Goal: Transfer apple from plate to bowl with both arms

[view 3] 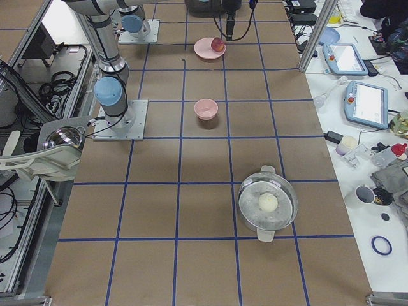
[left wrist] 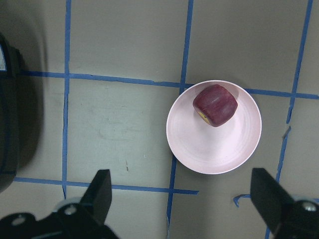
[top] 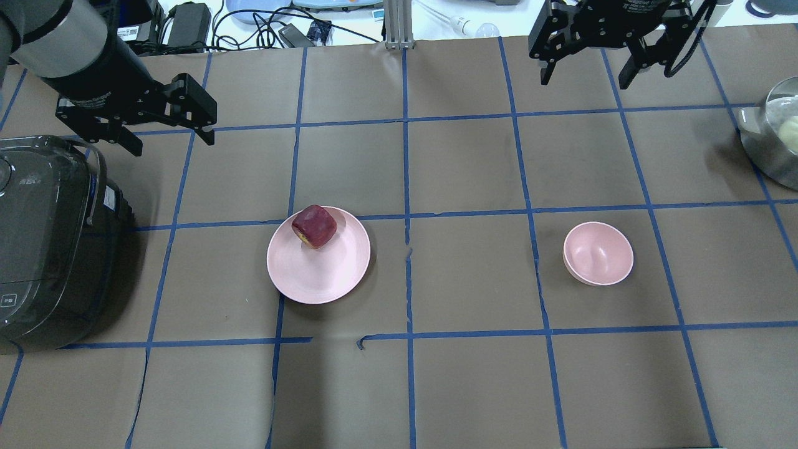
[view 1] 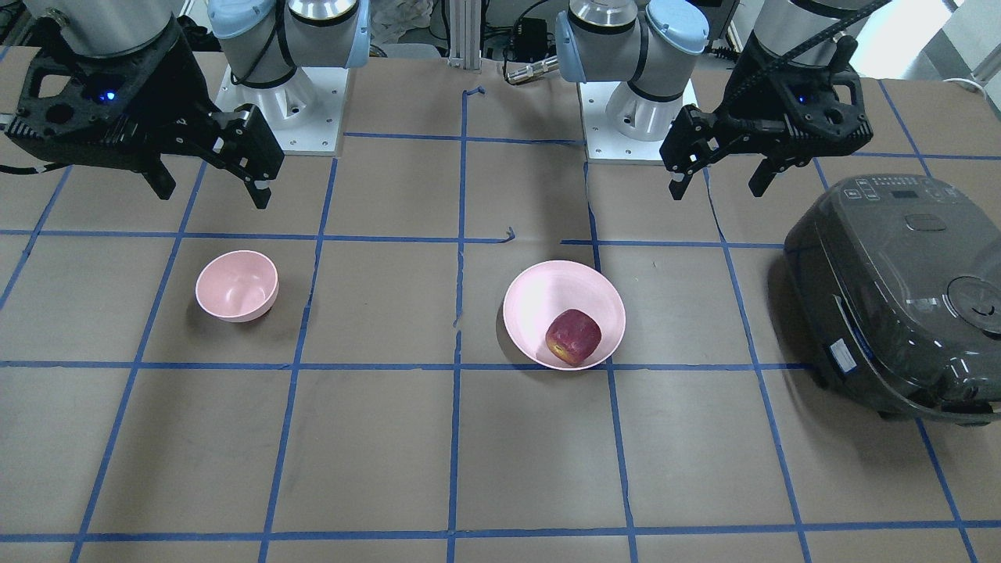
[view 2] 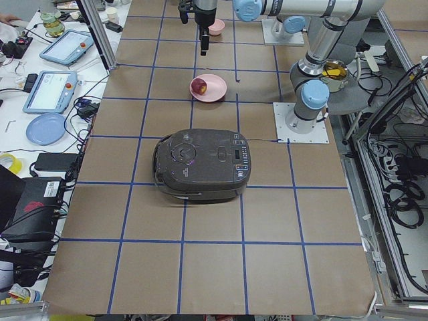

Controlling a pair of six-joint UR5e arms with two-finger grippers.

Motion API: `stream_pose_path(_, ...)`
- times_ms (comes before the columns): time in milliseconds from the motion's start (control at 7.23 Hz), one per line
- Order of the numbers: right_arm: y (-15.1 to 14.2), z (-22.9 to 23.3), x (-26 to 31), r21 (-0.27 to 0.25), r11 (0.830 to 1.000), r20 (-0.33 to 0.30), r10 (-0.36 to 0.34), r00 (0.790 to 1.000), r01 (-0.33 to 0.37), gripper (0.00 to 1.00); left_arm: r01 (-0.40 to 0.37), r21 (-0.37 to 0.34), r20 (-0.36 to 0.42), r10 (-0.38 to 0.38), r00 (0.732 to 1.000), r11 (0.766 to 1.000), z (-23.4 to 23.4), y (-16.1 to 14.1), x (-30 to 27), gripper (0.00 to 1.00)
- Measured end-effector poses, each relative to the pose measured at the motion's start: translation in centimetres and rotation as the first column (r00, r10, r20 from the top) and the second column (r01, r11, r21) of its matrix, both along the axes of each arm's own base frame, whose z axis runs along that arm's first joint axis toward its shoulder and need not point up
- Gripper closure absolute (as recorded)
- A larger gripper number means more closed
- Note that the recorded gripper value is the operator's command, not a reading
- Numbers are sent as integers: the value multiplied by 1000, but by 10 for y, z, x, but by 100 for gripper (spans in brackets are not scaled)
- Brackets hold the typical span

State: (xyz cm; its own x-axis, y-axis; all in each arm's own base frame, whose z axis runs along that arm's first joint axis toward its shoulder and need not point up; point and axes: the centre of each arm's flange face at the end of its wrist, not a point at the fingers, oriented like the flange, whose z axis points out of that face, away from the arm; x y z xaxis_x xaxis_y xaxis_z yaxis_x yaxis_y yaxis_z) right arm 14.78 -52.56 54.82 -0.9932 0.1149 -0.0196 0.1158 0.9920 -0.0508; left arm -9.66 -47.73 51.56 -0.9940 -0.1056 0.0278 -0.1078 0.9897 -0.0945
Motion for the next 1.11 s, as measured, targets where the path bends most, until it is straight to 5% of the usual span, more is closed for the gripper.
stream_pose_path(1106,-3,-12,3,34,999,6,10,1000,-10,0,0,2,7,0,1000,1000,-1,0,0,0)
